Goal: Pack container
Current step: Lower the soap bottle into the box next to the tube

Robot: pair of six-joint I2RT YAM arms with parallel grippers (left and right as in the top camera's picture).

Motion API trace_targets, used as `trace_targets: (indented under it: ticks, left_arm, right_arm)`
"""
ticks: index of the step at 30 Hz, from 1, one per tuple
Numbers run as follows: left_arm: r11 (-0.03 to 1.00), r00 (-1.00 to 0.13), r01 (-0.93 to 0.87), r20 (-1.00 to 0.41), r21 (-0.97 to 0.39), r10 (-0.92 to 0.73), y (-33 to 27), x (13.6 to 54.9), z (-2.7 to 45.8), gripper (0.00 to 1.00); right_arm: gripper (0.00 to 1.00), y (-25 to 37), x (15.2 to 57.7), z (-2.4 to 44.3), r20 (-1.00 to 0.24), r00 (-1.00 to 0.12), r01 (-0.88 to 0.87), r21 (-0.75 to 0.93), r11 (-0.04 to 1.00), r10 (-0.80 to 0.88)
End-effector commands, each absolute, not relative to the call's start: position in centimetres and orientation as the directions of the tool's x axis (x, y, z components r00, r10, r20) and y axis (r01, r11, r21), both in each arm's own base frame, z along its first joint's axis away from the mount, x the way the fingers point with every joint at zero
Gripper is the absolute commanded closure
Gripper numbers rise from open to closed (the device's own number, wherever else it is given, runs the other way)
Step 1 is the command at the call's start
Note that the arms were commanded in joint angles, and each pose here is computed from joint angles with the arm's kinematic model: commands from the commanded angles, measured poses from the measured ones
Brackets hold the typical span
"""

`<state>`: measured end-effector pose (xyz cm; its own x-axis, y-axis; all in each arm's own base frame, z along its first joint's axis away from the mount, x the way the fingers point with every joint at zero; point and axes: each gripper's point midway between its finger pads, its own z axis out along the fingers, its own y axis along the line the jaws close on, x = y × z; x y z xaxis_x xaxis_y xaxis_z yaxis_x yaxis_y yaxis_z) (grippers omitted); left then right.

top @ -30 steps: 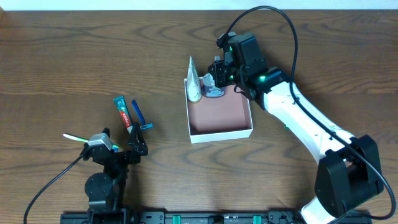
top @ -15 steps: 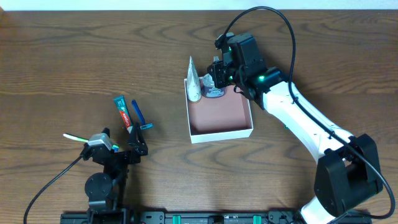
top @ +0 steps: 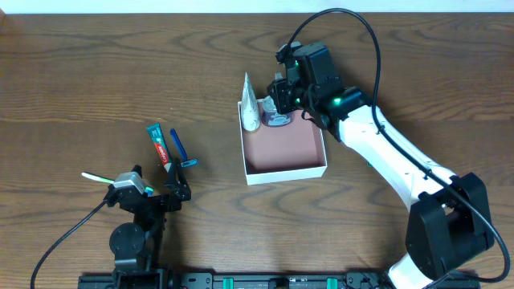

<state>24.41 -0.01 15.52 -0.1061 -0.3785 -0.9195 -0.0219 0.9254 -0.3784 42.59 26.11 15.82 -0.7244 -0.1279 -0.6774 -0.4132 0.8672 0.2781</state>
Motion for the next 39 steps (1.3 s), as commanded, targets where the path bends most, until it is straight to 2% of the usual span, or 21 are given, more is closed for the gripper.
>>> trace_targets:
  ticks: [1,10,20,32,35,39]
  left_arm:
    - [0.928,-0.139,-0.041,-0.918,-0.370,-0.373,0.2,24.4,13.9,0.02]
    - [0.928,-0.139,-0.041,-0.918,-0.370,-0.373,0.2,24.4,13.9,0.02]
    - [0.928,-0.139,-0.041,-0.918,-0.370,-0.373,0.2,24.4,13.9,0.02]
    - [0.928,-0.139,-0.041,-0.918,-0.370,-0.373,0.2,24.4,13.9,0.02]
    - [0.928,-0.139,-0.041,-0.918,-0.370,-0.373,0.2,24.4,13.9,0.02]
    - [0.928,-0.139,-0.041,-0.918,-0.370,-0.373,0.2,24.4,13.9,0.02]
  right_arm:
    - [0.67,27.0,42.8,17.0,-0.705,-0.696,-0.445,0.274,0.852,-0.137]
    - [0.67,27.3,42.7,17.1,-0.708,-0.693,-0.451,0.274,0.849,-0.140]
    - [0.72,28.3,43.0,18.0,-0.736,-0.665,-0.468,0.282,0.838,-0.124]
    - [0.74,29.3,43.0,18.6,-0.727,-0.686,-0.408,0.354,0.842,-0.027]
    - [0.72,29.2,43.1,18.6,-0.723,-0.691,-0.394,0.361,0.845,-0.013]
    - [0.63,29.2,43.1,18.6,-0.723,-0.690,-0.391,0.359,0.848,-0.012]
